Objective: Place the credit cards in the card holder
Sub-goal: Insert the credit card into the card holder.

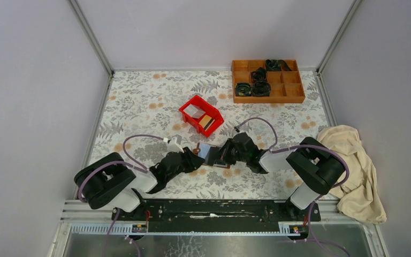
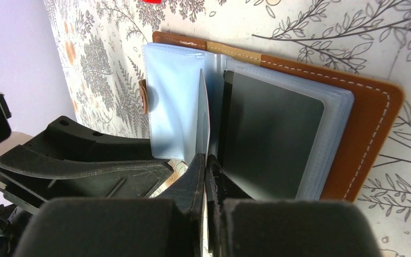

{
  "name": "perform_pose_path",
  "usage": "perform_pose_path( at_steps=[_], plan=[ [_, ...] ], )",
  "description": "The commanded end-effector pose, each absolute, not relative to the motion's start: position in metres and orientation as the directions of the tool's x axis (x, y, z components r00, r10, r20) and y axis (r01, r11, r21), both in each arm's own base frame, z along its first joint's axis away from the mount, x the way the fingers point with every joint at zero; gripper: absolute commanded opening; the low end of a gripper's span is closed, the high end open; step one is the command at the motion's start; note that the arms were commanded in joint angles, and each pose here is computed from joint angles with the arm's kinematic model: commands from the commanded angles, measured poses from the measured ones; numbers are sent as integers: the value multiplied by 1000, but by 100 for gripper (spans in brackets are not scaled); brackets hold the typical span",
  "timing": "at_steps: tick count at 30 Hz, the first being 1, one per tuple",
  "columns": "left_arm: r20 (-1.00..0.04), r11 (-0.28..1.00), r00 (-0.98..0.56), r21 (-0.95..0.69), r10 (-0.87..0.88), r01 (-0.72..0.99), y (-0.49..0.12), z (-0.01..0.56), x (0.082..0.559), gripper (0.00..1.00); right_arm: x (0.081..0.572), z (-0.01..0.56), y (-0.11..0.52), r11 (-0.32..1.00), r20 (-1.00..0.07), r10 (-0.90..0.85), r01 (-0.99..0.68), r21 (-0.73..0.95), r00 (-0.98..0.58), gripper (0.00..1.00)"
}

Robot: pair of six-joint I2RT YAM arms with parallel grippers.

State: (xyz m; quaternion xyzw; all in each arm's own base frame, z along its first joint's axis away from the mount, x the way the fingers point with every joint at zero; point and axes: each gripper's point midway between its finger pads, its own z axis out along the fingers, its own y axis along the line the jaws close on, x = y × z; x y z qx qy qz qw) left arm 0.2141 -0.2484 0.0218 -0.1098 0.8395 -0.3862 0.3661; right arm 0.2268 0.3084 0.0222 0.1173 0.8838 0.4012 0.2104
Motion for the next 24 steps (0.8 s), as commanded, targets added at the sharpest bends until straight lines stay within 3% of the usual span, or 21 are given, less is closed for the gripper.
perform_pose_path(
  at_steps=[1, 13, 18, 24],
  plan=[
    [-545, 757, -727, -652, -417, 54, -232, 3, 206, 43, 203, -10, 296, 721, -237, 317, 71, 690, -918, 0],
    [-628, 828, -641, -560, -443, -24, -193, 18, 212, 54, 201, -19, 296, 729, -222, 309, 80, 680, -925, 0],
    [-659, 837, -600, -545, -453, -34, -186, 25, 220, 54, 200, -21, 297, 732, -220, 300, 76, 677, -928, 0],
    [-690, 864, -590, -503, -419, -26, -192, 26, 233, 45, 201, -19, 300, 746, -225, 269, 54, 664, -937, 0]
  ],
)
